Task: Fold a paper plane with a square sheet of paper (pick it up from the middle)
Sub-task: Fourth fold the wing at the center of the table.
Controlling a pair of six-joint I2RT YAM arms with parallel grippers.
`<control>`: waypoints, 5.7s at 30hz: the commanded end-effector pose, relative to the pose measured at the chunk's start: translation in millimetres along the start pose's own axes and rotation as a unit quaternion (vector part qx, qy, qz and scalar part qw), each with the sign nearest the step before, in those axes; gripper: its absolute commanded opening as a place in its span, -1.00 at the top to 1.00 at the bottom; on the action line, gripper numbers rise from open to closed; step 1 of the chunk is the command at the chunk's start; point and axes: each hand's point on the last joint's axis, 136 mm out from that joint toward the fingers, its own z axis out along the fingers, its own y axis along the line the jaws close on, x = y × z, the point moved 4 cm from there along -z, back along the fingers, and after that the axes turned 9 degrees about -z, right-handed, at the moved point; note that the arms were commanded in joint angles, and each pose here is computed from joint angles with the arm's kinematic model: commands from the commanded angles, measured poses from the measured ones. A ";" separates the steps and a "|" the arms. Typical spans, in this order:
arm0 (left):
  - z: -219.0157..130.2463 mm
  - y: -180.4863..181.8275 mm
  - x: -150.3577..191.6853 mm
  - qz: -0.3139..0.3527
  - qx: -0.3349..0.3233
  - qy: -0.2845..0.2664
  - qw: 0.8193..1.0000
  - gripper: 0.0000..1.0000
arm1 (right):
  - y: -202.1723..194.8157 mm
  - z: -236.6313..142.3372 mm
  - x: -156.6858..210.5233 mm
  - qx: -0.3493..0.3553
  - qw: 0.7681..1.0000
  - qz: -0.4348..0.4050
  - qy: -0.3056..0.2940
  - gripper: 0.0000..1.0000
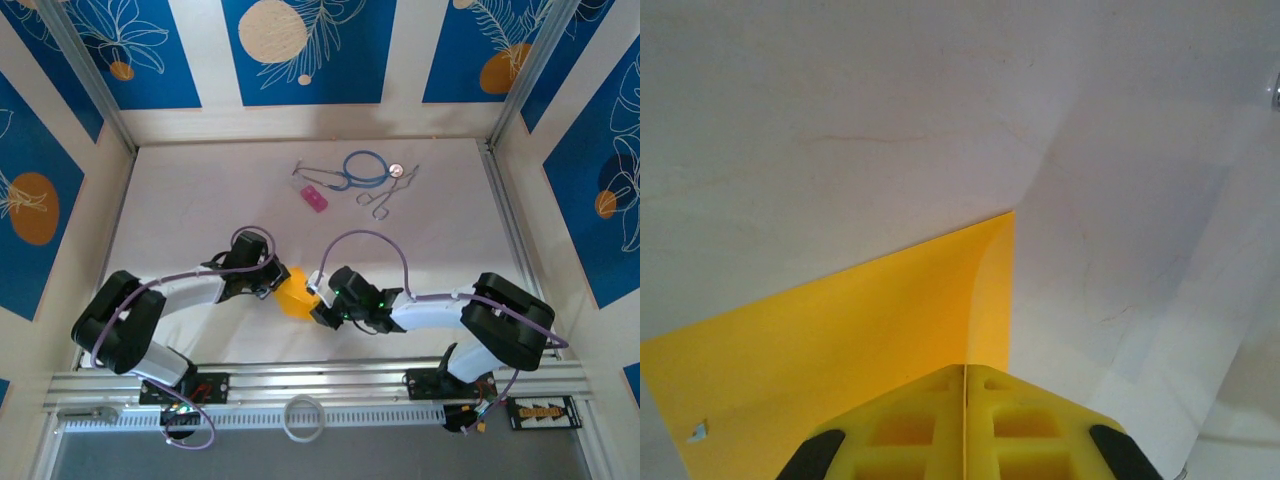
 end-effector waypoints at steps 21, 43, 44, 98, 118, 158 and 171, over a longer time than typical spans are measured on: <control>3.7 -5.7 -4.2 -0.004 0.009 0.004 1.000 1.00 | 0.7 5.2 9.0 0.012 0.996 0.054 0.065 0.58; 3.0 -7.6 -5.4 -0.027 0.034 0.015 0.999 1.00 | -5.0 -1.3 5.9 0.062 0.997 -0.026 0.026 0.46; 2.9 -8.0 -5.8 -0.027 0.035 0.016 0.999 1.00 | -4.6 -1.1 6.0 0.063 0.997 -0.027 0.025 0.46; 1.5 -2.7 -9.6 -0.035 0.027 0.003 0.999 1.00 | -4.9 -1.3 9.1 0.056 0.998 0.018 -0.004 0.65; -9.6 -9.3 -13.1 -0.016 0.030 -0.011 0.999 0.51 | -4.6 2.4 10.6 0.013 0.996 0.087 -0.002 0.97; -22.1 -24.6 7.6 0.052 0.089 0.010 0.995 0.92 | -26.8 19.5 18.8 -0.062 0.950 0.303 0.041 0.98; -14.1 -38.0 17.6 0.090 0.128 0.021 0.987 1.00 | -29.6 16.7 29.8 -0.063 0.941 0.330 0.047 0.99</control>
